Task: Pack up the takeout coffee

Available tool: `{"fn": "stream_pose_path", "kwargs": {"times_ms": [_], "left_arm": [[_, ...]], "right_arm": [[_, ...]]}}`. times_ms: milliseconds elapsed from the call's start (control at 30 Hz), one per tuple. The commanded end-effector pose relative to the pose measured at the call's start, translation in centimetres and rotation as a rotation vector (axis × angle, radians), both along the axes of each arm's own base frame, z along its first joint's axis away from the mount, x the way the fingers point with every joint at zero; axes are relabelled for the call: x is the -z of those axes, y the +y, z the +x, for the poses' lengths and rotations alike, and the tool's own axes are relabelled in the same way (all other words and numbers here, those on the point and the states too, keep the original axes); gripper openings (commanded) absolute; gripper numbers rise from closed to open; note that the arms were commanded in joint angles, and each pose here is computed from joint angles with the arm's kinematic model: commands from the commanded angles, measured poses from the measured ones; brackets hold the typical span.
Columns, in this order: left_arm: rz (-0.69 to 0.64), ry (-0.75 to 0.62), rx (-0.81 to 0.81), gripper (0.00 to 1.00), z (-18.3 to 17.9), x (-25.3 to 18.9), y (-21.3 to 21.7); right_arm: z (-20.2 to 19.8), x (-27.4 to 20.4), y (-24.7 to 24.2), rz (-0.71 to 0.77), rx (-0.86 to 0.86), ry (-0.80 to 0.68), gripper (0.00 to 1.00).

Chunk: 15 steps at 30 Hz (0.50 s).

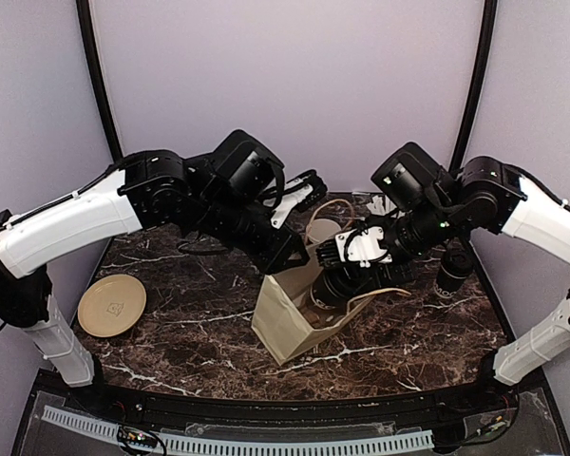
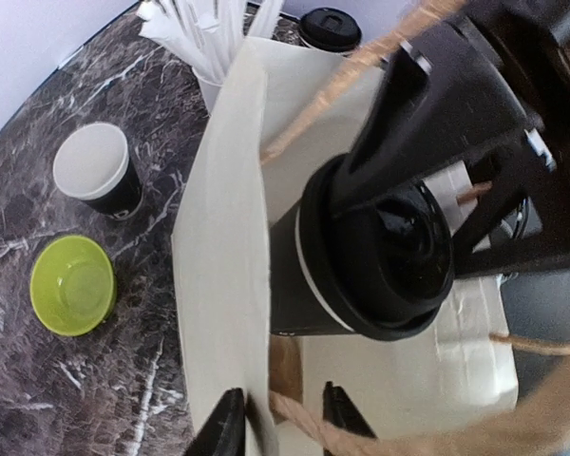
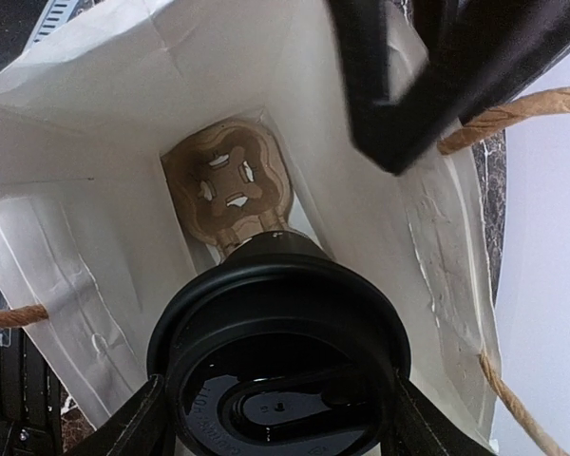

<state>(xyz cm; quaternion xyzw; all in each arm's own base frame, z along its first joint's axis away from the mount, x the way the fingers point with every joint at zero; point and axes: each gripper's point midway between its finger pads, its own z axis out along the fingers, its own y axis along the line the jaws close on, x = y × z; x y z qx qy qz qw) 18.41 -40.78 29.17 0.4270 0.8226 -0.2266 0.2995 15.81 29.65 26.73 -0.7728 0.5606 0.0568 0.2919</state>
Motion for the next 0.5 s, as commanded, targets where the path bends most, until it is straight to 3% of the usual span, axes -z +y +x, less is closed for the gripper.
{"fn": "stream_pose_path", "kwargs": {"times_ms": [0,33,100,267,433,467], "left_arm": [[0.069,-0.066,-0.006,0.14,1.0,-0.7,0.6],[0.084,-0.083,-0.008,0.04,1.4,-0.5,0.4],[0.092,-0.133,0.002,0.00,2.1,-1.2,0.1],[0.094,-0.256,0.052,0.00,3.3,-3.1,-0.9],[0.129,-0.270,0.080,0.00,3.4,-2.1,-1.1],[0.134,-0.268,0.078,0.10,3.5,-2.0,-1.0]], "right_arm": [[0.6,-0.1,-0.5,0.007,0.033,-0.056,0.48],[0.8,0.0,-0.6,0.004,0.040,-0.064,0.48],[1.0,-0.1,-0.6,0.005,0.049,-0.077,0.48],[1.4,-1.0,0.0,0.034,0.055,-0.087,0.47],[1.5,-0.7,0.3,0.031,0.060,-0.080,0.47],[1.5,-0.6,0.3,0.027,0.062,-0.080,0.47]]}}
